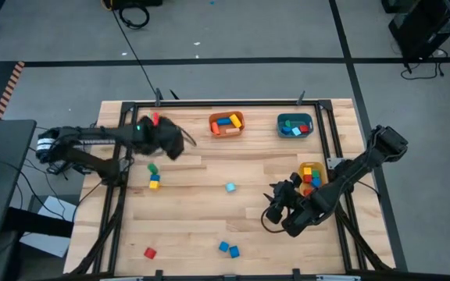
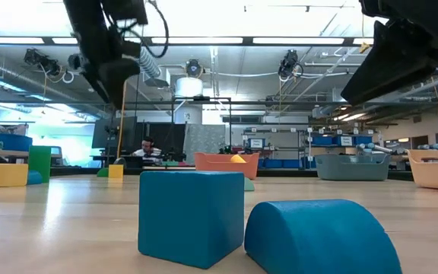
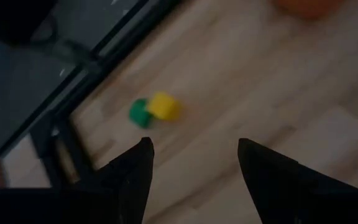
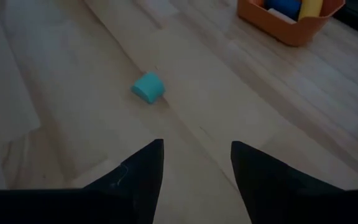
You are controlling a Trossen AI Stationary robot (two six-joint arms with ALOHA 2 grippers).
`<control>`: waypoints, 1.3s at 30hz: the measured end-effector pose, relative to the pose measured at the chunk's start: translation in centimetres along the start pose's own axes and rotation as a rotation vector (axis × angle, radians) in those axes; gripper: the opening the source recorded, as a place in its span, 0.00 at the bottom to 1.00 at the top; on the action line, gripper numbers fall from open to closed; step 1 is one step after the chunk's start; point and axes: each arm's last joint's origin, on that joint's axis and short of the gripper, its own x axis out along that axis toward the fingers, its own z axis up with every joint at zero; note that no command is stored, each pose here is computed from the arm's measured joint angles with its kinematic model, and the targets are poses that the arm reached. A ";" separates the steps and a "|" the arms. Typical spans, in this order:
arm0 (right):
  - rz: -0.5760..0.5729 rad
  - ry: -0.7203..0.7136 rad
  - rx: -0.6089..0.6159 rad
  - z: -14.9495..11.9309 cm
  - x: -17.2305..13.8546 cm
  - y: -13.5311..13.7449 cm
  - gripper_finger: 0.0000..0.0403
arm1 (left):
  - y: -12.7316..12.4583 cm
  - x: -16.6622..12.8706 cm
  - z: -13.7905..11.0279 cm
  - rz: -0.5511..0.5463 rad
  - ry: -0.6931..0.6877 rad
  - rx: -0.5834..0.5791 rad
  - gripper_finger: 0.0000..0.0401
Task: Sort blocks by size
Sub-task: Put the green half circle block into the blue bin
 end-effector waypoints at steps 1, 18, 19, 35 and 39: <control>-0.001 -0.001 0.000 0.0 0.0 0.0 0.50 | 0.8 0.6 0.3 0.017 0.012 -0.022 0.60; -0.001 -0.009 0.003 0.0 0.0 0.0 0.50 | 10.2 8.6 2.0 -0.223 0.221 -0.169 0.60; -0.001 -0.009 0.003 0.0 0.0 0.0 0.50 | 10.5 9.0 1.9 -0.226 0.236 -0.160 0.60; -0.005 -0.015 0.019 0.2 0.2 0.0 0.50 | 10.1 16.4 2.0 -0.222 0.408 0.204 0.60; -0.016 -0.016 0.027 0.5 0.5 -0.1 0.50 | 9.9 17.8 2.2 -0.208 0.438 0.268 0.60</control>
